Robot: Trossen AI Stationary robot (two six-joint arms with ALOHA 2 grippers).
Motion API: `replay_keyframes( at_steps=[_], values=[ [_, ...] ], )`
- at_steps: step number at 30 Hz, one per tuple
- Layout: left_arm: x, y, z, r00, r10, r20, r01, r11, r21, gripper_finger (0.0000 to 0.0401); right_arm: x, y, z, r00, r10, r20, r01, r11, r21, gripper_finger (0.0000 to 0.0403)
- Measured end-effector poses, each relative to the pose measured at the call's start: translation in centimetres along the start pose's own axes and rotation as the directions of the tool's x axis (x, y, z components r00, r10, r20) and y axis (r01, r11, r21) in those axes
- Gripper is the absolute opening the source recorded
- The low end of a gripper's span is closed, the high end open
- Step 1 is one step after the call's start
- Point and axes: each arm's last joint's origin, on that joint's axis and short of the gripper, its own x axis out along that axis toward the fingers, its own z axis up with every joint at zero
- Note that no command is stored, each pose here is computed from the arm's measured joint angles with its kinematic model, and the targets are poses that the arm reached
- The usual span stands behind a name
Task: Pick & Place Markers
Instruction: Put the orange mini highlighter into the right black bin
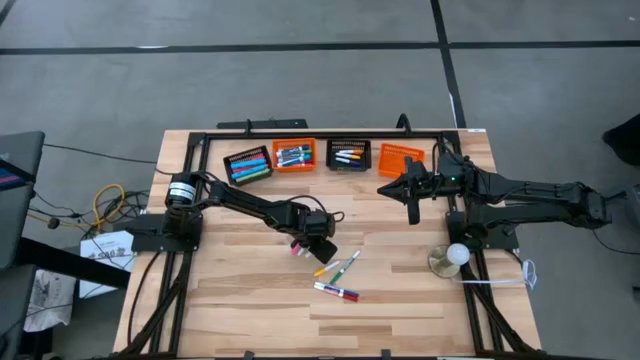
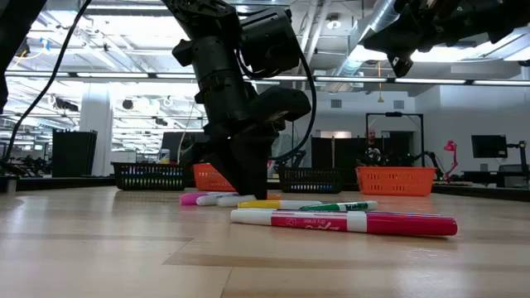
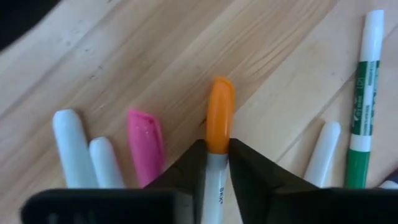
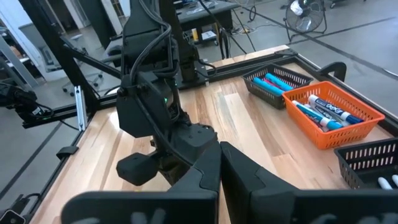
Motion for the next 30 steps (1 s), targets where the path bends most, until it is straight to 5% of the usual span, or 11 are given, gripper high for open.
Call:
replay_keyframes(
  at_steps=[12, 20, 30],
  values=[
    [-0.1, -0.3, 0.2, 0.999, -0.028, 0.016, 0.028, 1.000, -0.003, 0.0002, 0.0, 0.0, 0.0, 1.000, 0.001, 0.001, -0.001, 1.000, 0.000, 0.0001],
    [-0.6, -0.5, 0.3, 0.998, -0.032, 0.047, 0.031, 0.999, 0.023, 0.0005, 0.0, 0.0, 0.1, 1.000, 0.001, 0.008, -0.001, 1.000, -0.001, 0.0001],
    [-3.8, -1.7, 1.0, 0.980, -0.157, 0.120, 0.139, 0.980, 0.143, 0.0029, 0.0, 0.0, 0.1, 1.000, 0.001, 0.007, -0.001, 1.000, -0.002, 0.0001]
  ],
)
